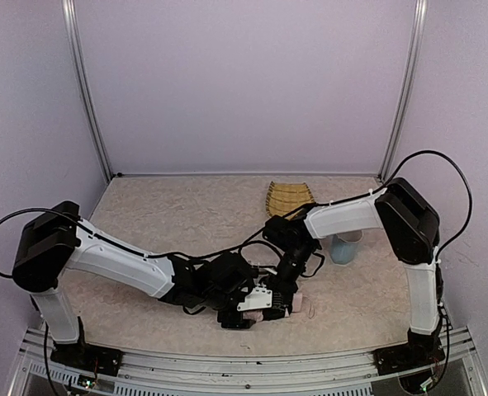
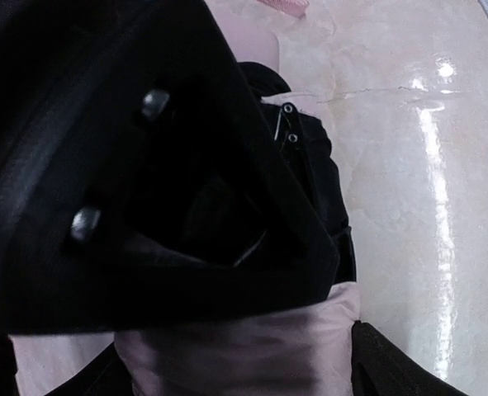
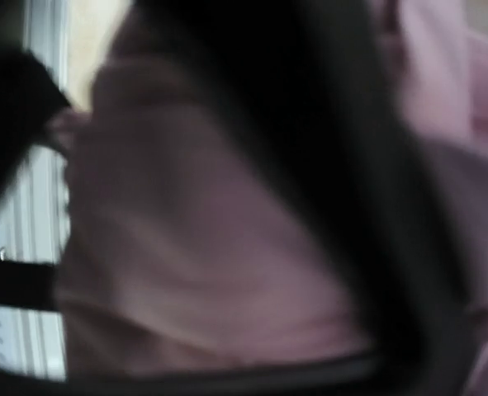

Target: Put away the umbrella

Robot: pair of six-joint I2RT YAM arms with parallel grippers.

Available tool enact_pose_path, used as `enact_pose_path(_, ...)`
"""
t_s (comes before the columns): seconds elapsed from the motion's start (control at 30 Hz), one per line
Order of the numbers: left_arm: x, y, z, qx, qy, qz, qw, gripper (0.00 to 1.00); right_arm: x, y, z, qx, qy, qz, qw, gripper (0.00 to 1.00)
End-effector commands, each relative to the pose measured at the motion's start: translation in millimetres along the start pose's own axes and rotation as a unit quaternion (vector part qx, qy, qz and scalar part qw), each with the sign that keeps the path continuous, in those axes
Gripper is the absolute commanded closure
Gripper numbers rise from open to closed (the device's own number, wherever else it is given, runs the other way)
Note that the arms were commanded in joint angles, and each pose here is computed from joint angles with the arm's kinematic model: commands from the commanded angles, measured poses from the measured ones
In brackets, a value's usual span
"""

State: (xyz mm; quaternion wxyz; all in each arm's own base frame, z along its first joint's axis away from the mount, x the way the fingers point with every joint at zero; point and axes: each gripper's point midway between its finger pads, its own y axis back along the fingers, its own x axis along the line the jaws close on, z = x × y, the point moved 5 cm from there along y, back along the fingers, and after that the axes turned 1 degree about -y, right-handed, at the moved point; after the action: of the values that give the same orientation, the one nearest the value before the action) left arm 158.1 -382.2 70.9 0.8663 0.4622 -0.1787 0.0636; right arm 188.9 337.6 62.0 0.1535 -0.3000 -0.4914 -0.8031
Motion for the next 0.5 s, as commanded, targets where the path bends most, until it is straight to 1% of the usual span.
enact_pose_path(0.0, -43, -26, -79, 0.169, 0.035, -0.114, 0.978, 0.20, -19, -19, -13, 0.049, 0.051, -0.044, 0.997, 0.67)
enact_pose_path(0.07, -48, -28, -90, 0.200, 0.033, -0.123, 0.971, 0.21, -21, -12, -9, 0.037, 0.050, -0.052, 0.997, 0.61)
enact_pose_path(0.17, -52, -31, -98, 0.209, 0.036, -0.133, 0.968, 0.26, -17, -1, 0, 0.007, 0.064, -0.067, 0.996, 0.48)
enact_pose_path(0.23, -53, -32, -101, 0.210, 0.048, -0.140, 0.966, 0.33, -12, 11, 9, -0.016, 0.075, -0.080, 0.994, 0.42)
enact_pose_path(0.33, -58, -29, -107, 0.222, 0.057, -0.151, 0.962, 0.47, 0, 34, 23, -0.052, 0.093, -0.115, 0.988, 0.29)
enact_pose_path(0.37, -58, -29, -106, 0.220, 0.058, -0.151, 0.962, 0.49, 3, 39, 25, -0.058, 0.099, -0.124, 0.986, 0.27)
enact_pose_path(0.47, -57, -29, -105, 0.211, 0.067, -0.146, 0.964, 0.62, 10, 63, 34, -0.084, 0.118, -0.182, 0.972, 0.23)
